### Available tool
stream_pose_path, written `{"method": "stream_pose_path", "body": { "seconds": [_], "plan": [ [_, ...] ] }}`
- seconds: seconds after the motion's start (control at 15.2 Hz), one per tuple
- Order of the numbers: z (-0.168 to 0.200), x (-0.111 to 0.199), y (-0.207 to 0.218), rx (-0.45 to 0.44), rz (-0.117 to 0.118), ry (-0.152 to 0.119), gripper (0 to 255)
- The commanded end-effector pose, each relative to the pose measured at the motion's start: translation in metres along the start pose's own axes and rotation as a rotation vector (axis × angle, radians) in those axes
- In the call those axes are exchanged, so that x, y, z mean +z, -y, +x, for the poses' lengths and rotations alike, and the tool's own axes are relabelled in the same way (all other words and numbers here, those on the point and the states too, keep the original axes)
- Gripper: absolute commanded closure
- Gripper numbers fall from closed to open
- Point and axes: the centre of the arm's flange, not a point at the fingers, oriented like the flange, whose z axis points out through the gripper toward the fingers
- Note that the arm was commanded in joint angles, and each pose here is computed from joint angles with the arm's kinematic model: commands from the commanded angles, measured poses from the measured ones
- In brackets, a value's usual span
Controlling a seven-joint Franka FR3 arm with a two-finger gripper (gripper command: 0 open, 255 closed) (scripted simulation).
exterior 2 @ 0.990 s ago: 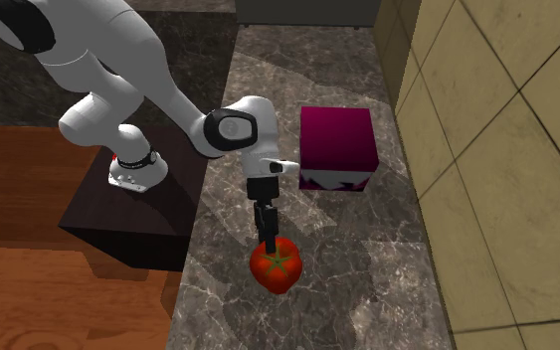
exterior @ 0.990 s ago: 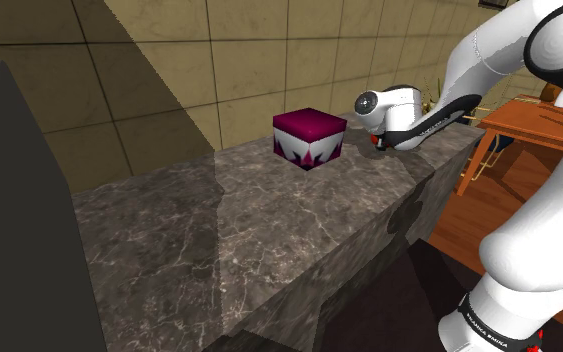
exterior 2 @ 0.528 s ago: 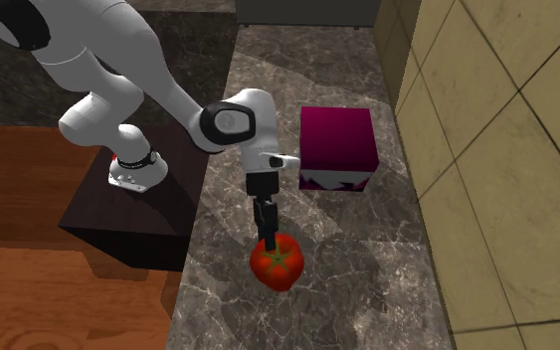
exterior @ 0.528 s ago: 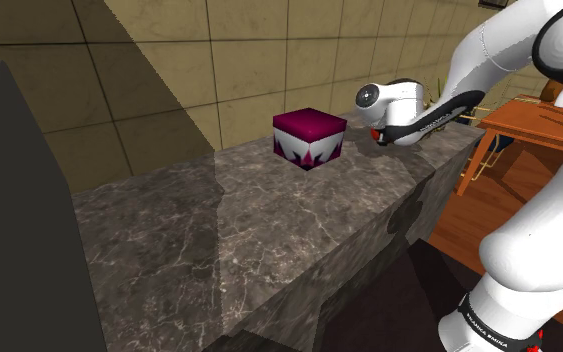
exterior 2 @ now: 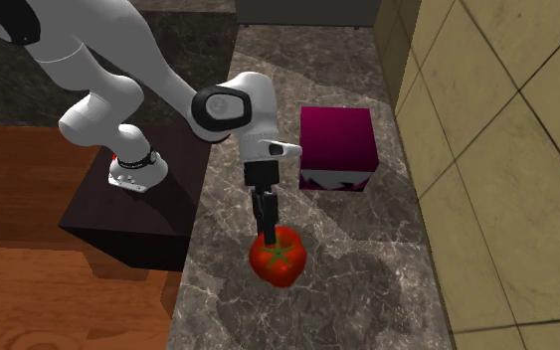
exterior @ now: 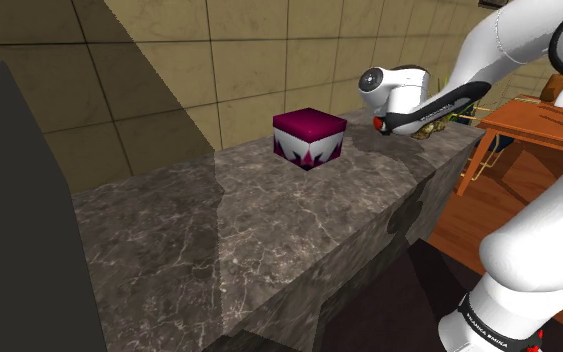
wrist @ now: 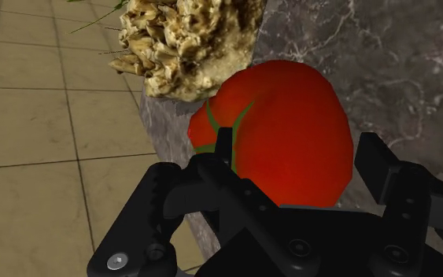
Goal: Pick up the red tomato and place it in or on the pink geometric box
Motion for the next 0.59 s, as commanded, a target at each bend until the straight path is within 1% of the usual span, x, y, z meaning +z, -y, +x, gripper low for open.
{"method": "stream_pose_path", "body": {
  "seconds": [0.0, 0.53],
  "plan": [
    [-0.002, -0.006, -0.008, 0.0, 0.0, 0.0, 255],
    [-0.01, -0.03, -0.042, 0.0, 0.0, 0.0, 255]
  ]
}}
